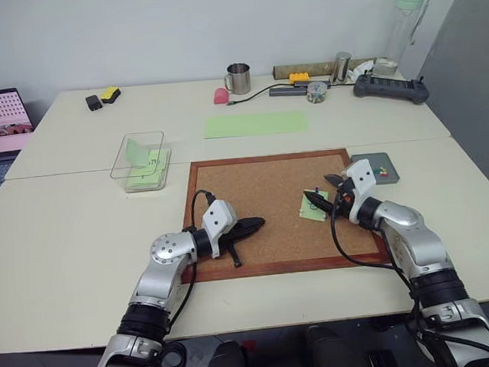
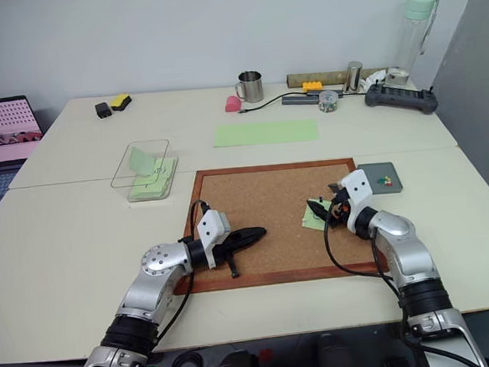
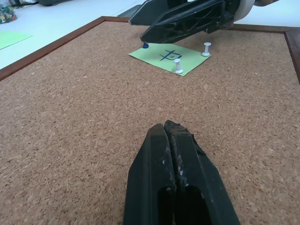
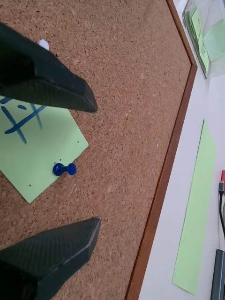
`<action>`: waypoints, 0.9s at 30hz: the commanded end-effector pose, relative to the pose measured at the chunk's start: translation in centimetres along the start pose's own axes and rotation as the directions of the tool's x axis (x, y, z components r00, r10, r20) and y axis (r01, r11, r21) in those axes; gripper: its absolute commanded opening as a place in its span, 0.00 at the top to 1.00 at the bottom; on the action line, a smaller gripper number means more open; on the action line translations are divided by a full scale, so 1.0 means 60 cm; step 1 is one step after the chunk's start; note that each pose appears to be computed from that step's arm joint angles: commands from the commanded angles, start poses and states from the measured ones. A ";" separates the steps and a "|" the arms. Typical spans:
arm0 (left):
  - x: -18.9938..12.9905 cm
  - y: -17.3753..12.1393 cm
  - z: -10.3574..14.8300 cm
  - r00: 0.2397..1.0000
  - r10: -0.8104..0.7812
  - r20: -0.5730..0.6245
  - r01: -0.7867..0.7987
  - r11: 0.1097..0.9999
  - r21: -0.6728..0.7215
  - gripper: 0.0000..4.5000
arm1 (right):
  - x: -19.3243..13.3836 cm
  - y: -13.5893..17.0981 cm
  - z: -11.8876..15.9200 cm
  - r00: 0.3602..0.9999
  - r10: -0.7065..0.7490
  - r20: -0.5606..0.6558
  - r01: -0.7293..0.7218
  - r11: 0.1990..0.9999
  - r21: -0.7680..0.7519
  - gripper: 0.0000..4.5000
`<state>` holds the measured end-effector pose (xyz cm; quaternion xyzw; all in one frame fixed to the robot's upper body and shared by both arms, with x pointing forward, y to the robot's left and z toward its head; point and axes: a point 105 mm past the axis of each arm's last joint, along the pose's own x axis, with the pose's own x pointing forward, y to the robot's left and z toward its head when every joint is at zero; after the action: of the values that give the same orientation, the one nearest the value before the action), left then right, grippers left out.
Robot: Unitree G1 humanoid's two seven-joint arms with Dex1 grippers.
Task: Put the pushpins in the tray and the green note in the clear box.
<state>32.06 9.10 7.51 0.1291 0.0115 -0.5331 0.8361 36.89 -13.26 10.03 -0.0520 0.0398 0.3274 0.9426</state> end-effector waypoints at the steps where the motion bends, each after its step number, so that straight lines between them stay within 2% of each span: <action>1: 0.004 -0.017 -0.029 0.998 -0.034 -0.060 0.032 0.999 -0.044 1.00 | 0.006 0.003 0.015 0.999 0.017 0.027 -0.016 0.999 -0.036 0.39; 15: 0.002 -0.009 -0.019 0.998 -0.029 -0.055 0.027 0.998 -0.049 1.00 | 0.015 0.005 0.014 1.000 0.012 0.023 -0.011 0.999 -0.030 0.98; 23: -0.001 -0.011 -0.027 0.996 -0.034 -0.078 0.029 0.998 -0.060 1.00 | 0.007 0.005 0.031 0.998 0.003 0.057 0.000 0.999 -0.052 0.99; 27: -0.003 -0.013 -0.032 0.995 -0.041 -0.090 0.035 0.997 -0.068 1.00 | -0.004 0.028 0.061 0.990 0.067 0.121 -0.063 0.997 -0.032 0.99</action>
<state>32.16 9.19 7.53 0.1259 0.0284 -0.5370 0.8337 36.70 -13.25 9.70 -0.0569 0.0467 0.3205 0.9444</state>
